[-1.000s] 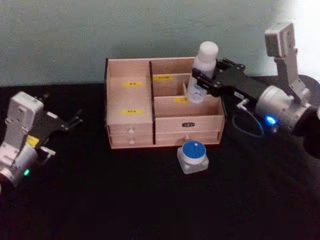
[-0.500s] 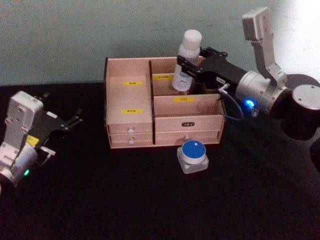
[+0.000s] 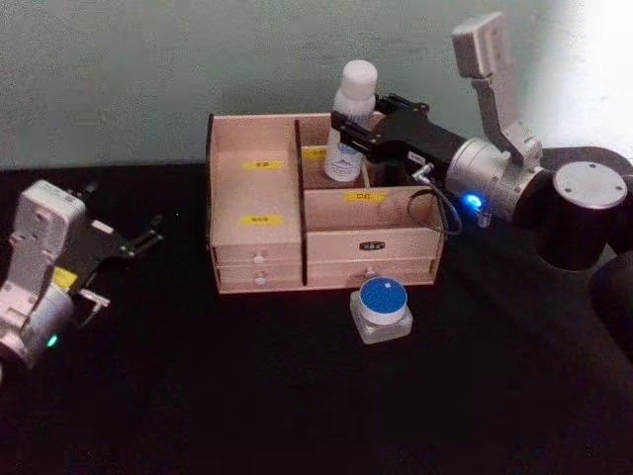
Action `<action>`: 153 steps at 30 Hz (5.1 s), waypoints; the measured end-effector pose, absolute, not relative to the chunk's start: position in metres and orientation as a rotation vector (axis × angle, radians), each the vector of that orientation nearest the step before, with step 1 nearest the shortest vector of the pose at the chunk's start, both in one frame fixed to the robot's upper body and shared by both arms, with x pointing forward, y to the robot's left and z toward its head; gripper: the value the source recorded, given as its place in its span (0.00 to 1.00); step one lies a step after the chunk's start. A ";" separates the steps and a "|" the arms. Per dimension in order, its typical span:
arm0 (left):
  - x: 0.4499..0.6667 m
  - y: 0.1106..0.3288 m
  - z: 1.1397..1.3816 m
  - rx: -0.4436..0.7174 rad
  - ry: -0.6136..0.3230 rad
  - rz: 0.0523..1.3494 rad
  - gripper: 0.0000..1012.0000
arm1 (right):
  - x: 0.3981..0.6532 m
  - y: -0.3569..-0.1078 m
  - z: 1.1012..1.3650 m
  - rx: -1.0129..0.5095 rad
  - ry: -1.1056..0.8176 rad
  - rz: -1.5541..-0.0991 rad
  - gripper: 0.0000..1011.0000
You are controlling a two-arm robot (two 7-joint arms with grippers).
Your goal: Pick up the facial cleanser and watermelon frost from the table and place them into the tiered storage box.
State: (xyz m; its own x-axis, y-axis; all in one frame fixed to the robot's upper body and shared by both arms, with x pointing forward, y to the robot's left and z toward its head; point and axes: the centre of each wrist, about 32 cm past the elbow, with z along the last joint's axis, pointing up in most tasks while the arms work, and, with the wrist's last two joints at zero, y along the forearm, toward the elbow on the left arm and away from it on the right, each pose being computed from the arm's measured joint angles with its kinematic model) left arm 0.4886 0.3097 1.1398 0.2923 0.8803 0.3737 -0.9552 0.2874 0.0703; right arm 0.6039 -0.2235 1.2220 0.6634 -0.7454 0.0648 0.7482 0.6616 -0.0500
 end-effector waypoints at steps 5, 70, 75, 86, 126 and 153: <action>0.489 0.310 1.140 0.304 -0.285 1.248 0.99 | 0.606 -0.222 1.218 -0.080 -0.030 -0.845 0.59; 0.489 0.310 1.140 0.304 -0.285 1.248 0.99 | 0.610 -0.214 1.182 -0.165 0.024 -0.847 0.92; 0.489 0.310 1.140 0.304 -0.285 1.248 0.99 | 0.610 -0.214 1.183 -0.164 0.024 -0.848 0.99; 0.489 0.310 1.140 0.304 -0.285 1.248 0.99 | 0.608 -0.216 1.185 -0.153 0.018 -0.849 0.99; 0.489 0.310 1.140 0.304 -0.285 1.248 0.99 | 0.471 -0.286 1.166 -0.317 0.095 -0.737 0.99; 0.489 0.310 1.140 0.304 -0.285 1.248 0.99 | 0.481 -0.281 1.158 -0.383 0.146 -0.701 0.99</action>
State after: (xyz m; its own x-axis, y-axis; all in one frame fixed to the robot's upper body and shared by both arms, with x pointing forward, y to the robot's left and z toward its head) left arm 0.4886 0.3097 1.1398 0.2923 0.8803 0.3737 -0.9552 0.2874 0.0702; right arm 0.4812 -0.2812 1.1579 0.7574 -0.6529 -0.0037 0.6000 0.6982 -0.3904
